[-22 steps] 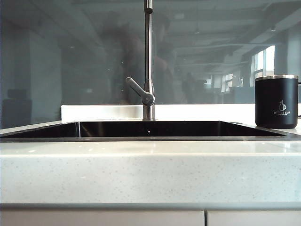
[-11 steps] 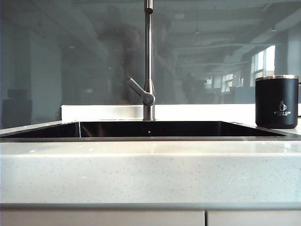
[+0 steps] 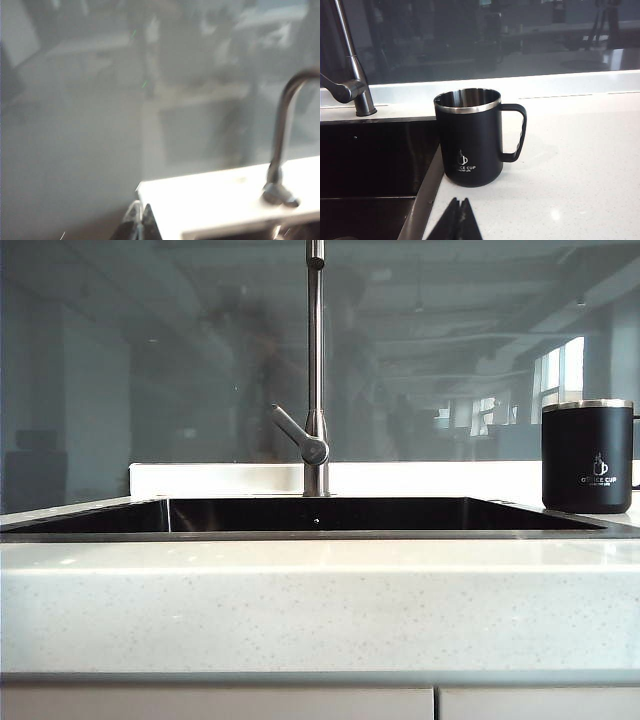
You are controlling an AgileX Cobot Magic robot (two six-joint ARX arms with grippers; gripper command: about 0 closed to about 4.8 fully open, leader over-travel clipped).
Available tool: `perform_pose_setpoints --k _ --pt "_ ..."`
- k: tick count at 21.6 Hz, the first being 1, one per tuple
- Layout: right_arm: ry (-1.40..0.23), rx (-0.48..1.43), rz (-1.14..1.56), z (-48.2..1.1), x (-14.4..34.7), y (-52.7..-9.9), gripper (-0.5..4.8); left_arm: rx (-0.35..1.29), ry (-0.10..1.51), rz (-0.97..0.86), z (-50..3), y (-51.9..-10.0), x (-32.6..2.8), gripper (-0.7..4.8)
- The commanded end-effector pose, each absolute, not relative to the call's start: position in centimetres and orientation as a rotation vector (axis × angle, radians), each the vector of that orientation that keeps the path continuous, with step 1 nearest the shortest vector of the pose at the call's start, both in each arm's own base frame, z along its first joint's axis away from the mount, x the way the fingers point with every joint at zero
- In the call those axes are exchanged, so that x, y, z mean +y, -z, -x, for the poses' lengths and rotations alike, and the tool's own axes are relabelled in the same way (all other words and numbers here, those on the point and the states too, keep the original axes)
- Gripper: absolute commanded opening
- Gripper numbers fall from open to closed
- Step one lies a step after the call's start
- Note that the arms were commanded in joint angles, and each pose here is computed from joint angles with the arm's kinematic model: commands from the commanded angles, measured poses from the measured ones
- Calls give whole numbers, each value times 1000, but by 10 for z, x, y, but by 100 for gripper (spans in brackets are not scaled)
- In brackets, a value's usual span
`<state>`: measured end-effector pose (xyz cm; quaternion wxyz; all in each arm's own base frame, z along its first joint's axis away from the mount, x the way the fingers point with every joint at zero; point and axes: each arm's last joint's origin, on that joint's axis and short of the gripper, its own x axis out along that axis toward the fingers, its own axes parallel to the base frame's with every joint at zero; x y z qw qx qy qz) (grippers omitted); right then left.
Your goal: Pick up the mug next to the sink, go to the faucet to get some water, pour the water into the sink, and finally put the mug back to its place.
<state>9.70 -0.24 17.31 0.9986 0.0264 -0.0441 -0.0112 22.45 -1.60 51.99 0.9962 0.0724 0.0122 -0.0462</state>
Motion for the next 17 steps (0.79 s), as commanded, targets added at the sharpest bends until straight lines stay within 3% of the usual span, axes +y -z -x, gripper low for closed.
perform_pose_setpoints --k 1,7,13,17 --pt "24 -102 -50 -97 -3 -174 -6 55 61 -151 -203 -486 -2 -6" --pt "24 -102 -50 -97 -3 -174 -6 -33 -4 -142 -163 -375 10 -6" --pt "24 -101 -50 -97 -3 -173 -6 34 -4 -116 -134 -297 9 -6" --pt "24 -101 -50 -97 -3 -173 -6 -14 -17 -120 -105 -253 7 -6"
